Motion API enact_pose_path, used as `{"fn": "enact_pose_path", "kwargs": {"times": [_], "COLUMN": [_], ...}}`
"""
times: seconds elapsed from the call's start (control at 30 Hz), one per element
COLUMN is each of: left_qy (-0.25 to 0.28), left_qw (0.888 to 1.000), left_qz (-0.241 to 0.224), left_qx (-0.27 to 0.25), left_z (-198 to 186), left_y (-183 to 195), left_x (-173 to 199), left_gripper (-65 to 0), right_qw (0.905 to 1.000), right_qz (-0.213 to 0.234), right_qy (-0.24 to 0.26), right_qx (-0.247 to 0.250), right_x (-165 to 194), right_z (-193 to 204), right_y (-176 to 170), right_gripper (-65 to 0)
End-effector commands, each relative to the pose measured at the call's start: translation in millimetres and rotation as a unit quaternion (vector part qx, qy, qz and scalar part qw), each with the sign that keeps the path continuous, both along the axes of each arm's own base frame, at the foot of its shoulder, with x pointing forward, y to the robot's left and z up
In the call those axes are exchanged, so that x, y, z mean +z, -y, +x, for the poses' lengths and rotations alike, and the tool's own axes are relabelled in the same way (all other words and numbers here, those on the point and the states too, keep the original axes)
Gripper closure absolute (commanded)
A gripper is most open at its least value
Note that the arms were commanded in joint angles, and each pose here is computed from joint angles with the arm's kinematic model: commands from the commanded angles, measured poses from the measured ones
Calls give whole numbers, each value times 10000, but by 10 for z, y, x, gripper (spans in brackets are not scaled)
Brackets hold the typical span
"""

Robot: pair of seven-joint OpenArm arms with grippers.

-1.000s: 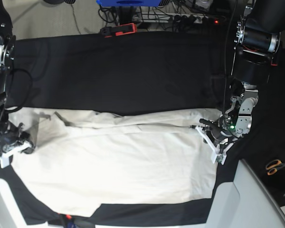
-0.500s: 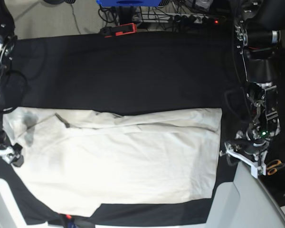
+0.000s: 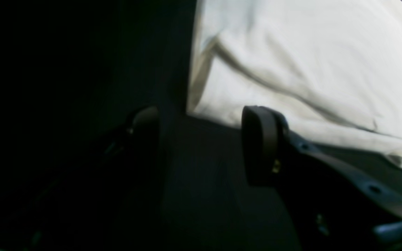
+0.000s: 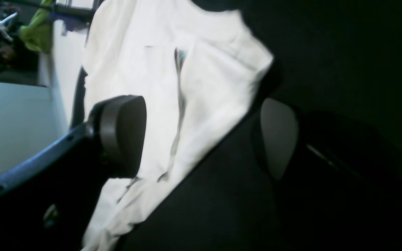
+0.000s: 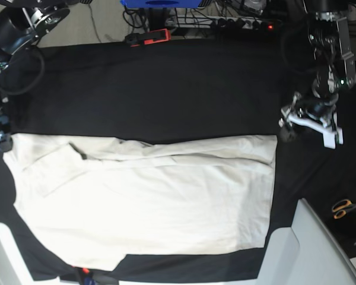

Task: Fold the T-shirt properly
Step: 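Open both grippers, release the folded edge, and raise them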

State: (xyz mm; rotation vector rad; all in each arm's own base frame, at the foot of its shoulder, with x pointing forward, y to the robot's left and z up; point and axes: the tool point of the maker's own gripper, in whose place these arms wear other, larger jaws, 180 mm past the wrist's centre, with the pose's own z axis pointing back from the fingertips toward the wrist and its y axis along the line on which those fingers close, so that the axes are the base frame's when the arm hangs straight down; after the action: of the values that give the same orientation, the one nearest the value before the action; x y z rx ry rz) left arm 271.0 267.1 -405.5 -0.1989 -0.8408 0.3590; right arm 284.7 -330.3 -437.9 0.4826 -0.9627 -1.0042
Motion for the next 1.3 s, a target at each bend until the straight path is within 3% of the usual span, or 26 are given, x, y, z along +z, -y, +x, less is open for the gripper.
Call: {"fn": "enact_pose_path", "kwargs": {"times": [0.0, 0.2, 0.5, 0.7, 1.13, 1.2, 1.27], "left_qy": [240, 87, -78, -264, -158, -158, -158], "left_qw": [9997, 9993, 9985, 9972, 9968, 9968, 9966], "left_qz": [-51, -369, -534, -656, -739, -739, -762], "left_qx": [-58, 40, 126, 248, 268, 268, 273], "left_z": [51, -82, -158, -227, -139, -139, -141], "left_y": [28, 188, 250, 255, 312, 312, 328], "left_x": [121, -33, -173, -330, -298, -298, -303], "left_gripper": [-364, -364, -364, -364, -364, -364, -367], "right_qw": [9999, 9973, 9917, 9909, 9940, 9941, 9941], "right_qz": [-23, 650, 1052, 1131, 968, 968, 969], "right_qy": [145, -90, -111, -149, -317, -301, -294], "right_qx": [-70, -344, -734, -711, -390, -388, -388], "right_x": [60, -364, -459, -497, -509, -499, -495], "right_z": [50, 85, 262, 264, 369, 384, 391], "right_y": [89, 70, 344, 278, 156, 156, 156], "right_gripper": [-488, -488, -482, -257, -249, -188, -74]}}
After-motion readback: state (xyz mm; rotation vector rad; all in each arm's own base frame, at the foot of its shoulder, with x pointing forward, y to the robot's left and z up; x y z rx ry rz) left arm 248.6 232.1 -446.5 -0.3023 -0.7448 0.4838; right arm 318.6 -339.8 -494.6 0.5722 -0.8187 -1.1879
